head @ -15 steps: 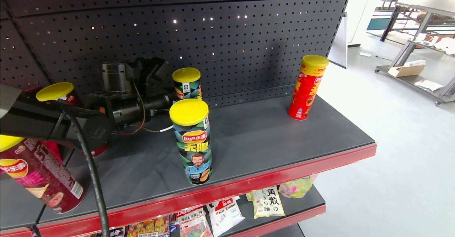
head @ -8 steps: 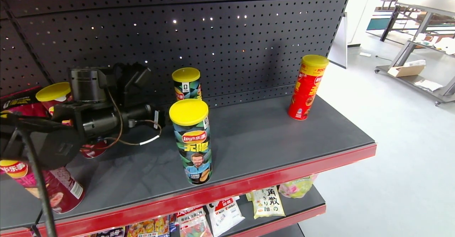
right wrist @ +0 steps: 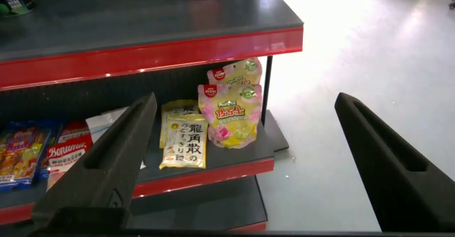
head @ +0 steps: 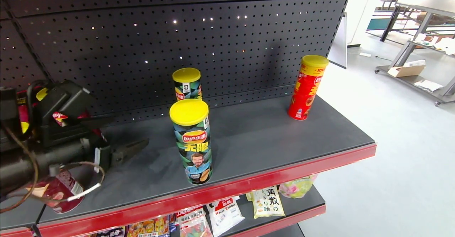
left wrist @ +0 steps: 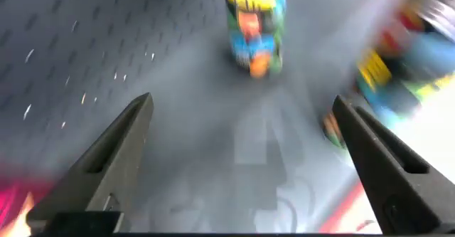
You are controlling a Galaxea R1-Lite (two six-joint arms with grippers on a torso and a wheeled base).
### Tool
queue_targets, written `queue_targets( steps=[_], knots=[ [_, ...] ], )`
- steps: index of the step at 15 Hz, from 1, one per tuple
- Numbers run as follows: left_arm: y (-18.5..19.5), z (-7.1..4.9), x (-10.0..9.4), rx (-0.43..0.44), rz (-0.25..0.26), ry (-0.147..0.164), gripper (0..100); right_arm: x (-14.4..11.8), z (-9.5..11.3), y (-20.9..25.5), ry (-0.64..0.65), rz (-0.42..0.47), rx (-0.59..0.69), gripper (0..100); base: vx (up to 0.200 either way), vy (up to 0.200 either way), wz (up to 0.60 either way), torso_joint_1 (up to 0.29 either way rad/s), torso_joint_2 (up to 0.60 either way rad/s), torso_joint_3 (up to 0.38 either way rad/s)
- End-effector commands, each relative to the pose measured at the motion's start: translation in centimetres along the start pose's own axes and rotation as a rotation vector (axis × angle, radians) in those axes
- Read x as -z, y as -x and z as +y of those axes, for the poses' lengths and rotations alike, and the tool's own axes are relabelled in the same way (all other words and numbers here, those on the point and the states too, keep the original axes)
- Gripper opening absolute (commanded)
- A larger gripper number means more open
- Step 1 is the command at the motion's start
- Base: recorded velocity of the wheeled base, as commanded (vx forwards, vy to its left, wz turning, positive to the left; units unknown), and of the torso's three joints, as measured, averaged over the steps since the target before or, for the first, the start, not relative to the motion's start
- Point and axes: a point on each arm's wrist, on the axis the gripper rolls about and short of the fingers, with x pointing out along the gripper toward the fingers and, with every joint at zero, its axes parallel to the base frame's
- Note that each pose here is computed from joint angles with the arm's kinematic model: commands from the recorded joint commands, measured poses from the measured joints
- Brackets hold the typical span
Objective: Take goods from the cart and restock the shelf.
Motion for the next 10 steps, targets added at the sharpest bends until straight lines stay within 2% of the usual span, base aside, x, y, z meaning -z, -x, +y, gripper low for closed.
queue_targets(
  steps=[1,2,3,4,5,6,7,8,9,10],
  knots=[
    [10.9,-3.1,1.0,0.014,-0.016,-0.025,100,0.0,0.0,0.0,0.0,0.002,-0.001,100,0.0,0.0,0.0,0.0,0.0,0.0],
    [13.2,-3.8,1.8,0.032,0.001,-0.025,100,0.0,0.0,0.0,-0.001,0.002,-0.001,100,0.0,0.0,0.0,0.0,0.0,0.0],
    [15.4,-4.3,2.5,0.03,-0.014,-0.029,100,0.0,0.0,0.0,0.0,0.002,-0.001,100,0.0,0.0,0.0,0.0,0.0,0.0],
    [16.8,-4.6,2.9,0.014,-0.056,-0.025,100,0.0,0.0,0.0,0.0,0.0,-0.001,100,0.0,0.0,0.0,0.0,0.0,0.0],
    [17.3,-4.7,3.0,-0.012,-0.077,-0.016,100,0.0,0.0,0.0,0.0,0.0,-0.001,100,0.0,0.0,0.0,0.0,0.0,0.0],
    [18.6,-4.8,3.5,-0.154,-0.117,0.053,100,0.0,0.0,0.0,0.0,0.002,-0.001,100,0.0,0.0,0.0,0.0,0.0,0.0],
    [19.2,-4.9,3.7,-0.224,-0.135,0.089,100,0.0,0.0,0.0,0.0,0.0,-0.001,100,0.0,0.0,0.0,0.0,0.0,0.0],
    [19.7,-5.0,4.1,-0.277,-0.156,0.146,100,0.0,0.0,0.0,-0.001,0.002,-0.001,100,0.0,0.0,0.0,0.0,0.0,0.0],
    [19.9,-5.0,4.5,-0.302,-0.169,0.189,100,0.0,0.0,0.0,0.0,0.002,-0.001,100,0.0,0.0,0.0,0.0,0.0,0.0],
    [20.3,-5.2,5.4,-0.369,-0.181,0.239,100,0.0,0.0,0.0,0.0,0.002,-0.001,100,0.0,0.0,0.0,0.0,0.0,0.0]
  ],
)
